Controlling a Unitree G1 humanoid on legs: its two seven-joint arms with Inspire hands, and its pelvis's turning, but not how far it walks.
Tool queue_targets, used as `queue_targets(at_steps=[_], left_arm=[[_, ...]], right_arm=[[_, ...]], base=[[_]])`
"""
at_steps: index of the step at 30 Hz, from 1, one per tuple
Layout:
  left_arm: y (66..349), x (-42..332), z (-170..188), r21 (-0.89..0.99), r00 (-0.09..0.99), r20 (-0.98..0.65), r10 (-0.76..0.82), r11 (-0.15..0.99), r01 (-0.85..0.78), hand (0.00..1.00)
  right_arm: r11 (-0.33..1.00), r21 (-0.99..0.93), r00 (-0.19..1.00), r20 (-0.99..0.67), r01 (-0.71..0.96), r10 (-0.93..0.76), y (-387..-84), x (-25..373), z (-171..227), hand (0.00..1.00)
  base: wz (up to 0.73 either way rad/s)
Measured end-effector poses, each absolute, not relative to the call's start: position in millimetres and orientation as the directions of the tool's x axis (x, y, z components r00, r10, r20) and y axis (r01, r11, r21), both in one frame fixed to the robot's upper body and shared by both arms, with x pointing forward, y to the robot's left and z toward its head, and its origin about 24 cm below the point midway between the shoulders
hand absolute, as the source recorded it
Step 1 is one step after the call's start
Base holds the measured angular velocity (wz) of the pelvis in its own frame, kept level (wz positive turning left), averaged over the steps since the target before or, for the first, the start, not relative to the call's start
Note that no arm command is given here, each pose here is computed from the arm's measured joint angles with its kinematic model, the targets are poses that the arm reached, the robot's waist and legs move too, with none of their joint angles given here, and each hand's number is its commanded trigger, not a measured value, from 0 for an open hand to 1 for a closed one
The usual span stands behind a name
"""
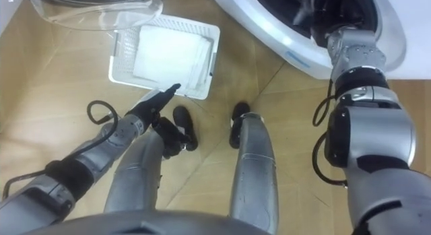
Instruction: Put towel into washing machine
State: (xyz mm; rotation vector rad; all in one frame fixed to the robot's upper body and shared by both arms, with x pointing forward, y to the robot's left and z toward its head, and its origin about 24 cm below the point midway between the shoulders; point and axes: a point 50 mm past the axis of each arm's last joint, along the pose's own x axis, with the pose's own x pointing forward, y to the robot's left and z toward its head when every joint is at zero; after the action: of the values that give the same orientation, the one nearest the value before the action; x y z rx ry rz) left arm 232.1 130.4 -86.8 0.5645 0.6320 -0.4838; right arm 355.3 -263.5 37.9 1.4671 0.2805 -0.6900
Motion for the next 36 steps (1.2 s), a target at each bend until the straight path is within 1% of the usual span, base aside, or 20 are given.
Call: queue_targets(at_steps=[3,8,14,16,17,19,20,22,24,25,27,28,29,31,32,34,36], left_arm=[[132.3,231.1,-87.6,0.335,0.697,-0.671,-0.251,0.737,0.587,0.00],[133.1,229.2,-89.9,0.326,0.684,-0.684,-0.254,0.732,0.598,0.00],[136.0,227.0,-93.0,0.304,0.656,-0.707,-0.264,0.724,0.619,0.00],[143.4,221.8,-100.6,0.289,0.632,-0.738,-0.235,0.737,0.611,0.00],[146.0,220.8,-102.2,0.287,0.627,-0.746,-0.225,0.741,0.607,0.00],[160.2,217.6,-106.7,0.294,0.617,-0.766,-0.179,0.756,0.584,0.00],[164.2,216.8,-107.6,0.297,0.617,-0.769,-0.166,0.762,0.576,0.00],[174.2,212.3,-112.2,0.290,0.617,-0.777,-0.126,0.797,0.529,0.00],[179.6,206.0,-116.5,0.275,0.616,-0.780,-0.109,0.824,0.494,0.00],[183.6,202.5,-118.8,0.269,0.615,-0.783,-0.093,0.840,0.471,0.00],[190.7,197.5,-122.0,0.271,0.613,-0.788,-0.061,0.859,0.435,0.00],[196.2,193.2,-124.1,0.269,0.607,-0.794,-0.038,0.873,0.406,0.00],[199.1,190.4,-125.5,0.272,0.604,-0.797,-0.023,0.879,0.391,0.00],[213.0,169.2,-133.7,0.283,0.579,-0.814,0.051,0.905,0.317,0.00],[216.0,164.4,-135.3,0.287,0.571,-0.818,0.067,0.909,0.303,0.00],[224.9,142.5,-143.3,0.288,0.523,-0.845,0.111,0.919,0.269,0.00],[229.8,124.9,-148.2,0.289,0.490,-0.861,0.141,0.926,0.243,0.00]], right_arm=[[-0.035,0.831,0.798,-0.545,0.556,-0.258,-264.2,354.8,36.3,0.00],[-0.022,0.830,0.797,-0.542,0.557,-0.267,-266.1,348.8,24.8,0.00],[0.077,0.825,0.800,-0.514,0.560,-0.309,-280.0,331.1,6.4,0.00],[0.170,0.784,0.787,-0.534,0.598,-0.309,-283.9,312.4,-14.9,0.00],[0.188,0.766,0.778,-0.548,0.615,-0.308,-284.7,306.3,-21.6,0.00],[0.299,0.671,0.734,-0.606,0.679,-0.307,-288.1,280.4,-46.3,0.00],[0.333,0.638,0.720,-0.622,0.694,-0.307,-288.9,272.8,-52.7,0.00],[0.427,0.511,0.651,-0.694,0.746,-0.306,-291.2,240.8,-77.7,0.00],[0.501,0.414,0.600,-0.744,0.760,-0.294,-288.4,222.1,-92.1,0.00],[0.553,0.366,0.580,-0.766,0.749,-0.278,-282.8,213.1,-100.1,0.00],[0.614,0.304,0.548,-0.797,0.728,-0.254,-273.9,199.7,-111.4,0.00],[0.674,0.249,0.525,-0.816,0.696,-0.241,-269.9,190.9,-117.6,0.00],[0.702,0.219,0.512,-0.826,0.677,-0.236,-269.2,185.6,-120.5,0.00],[0.808,0.109,0.469,-0.855,0.578,-0.220,-266.5,167.1,-129.9,0.00],[0.830,0.085,0.458,-0.862,0.551,-0.216,-265.9,162.5,-132.1,0.00],[0.903,-0.001,0.409,-0.892,0.429,-0.195,-264.3,140.4,-141.0,0.00],[0.941,-0.043,0.375,-0.910,0.335,-0.175,-258.4,127.5,-147.1,0.00]], base=[[-0.01],[0.00],[0.01],[0.00],[0.09],[0.10],[0.00],[0.00],[0.00],[0.00],[-0.06],[-0.08],[-0.05],[0.00],[0.00],[0.00],[0.00]])
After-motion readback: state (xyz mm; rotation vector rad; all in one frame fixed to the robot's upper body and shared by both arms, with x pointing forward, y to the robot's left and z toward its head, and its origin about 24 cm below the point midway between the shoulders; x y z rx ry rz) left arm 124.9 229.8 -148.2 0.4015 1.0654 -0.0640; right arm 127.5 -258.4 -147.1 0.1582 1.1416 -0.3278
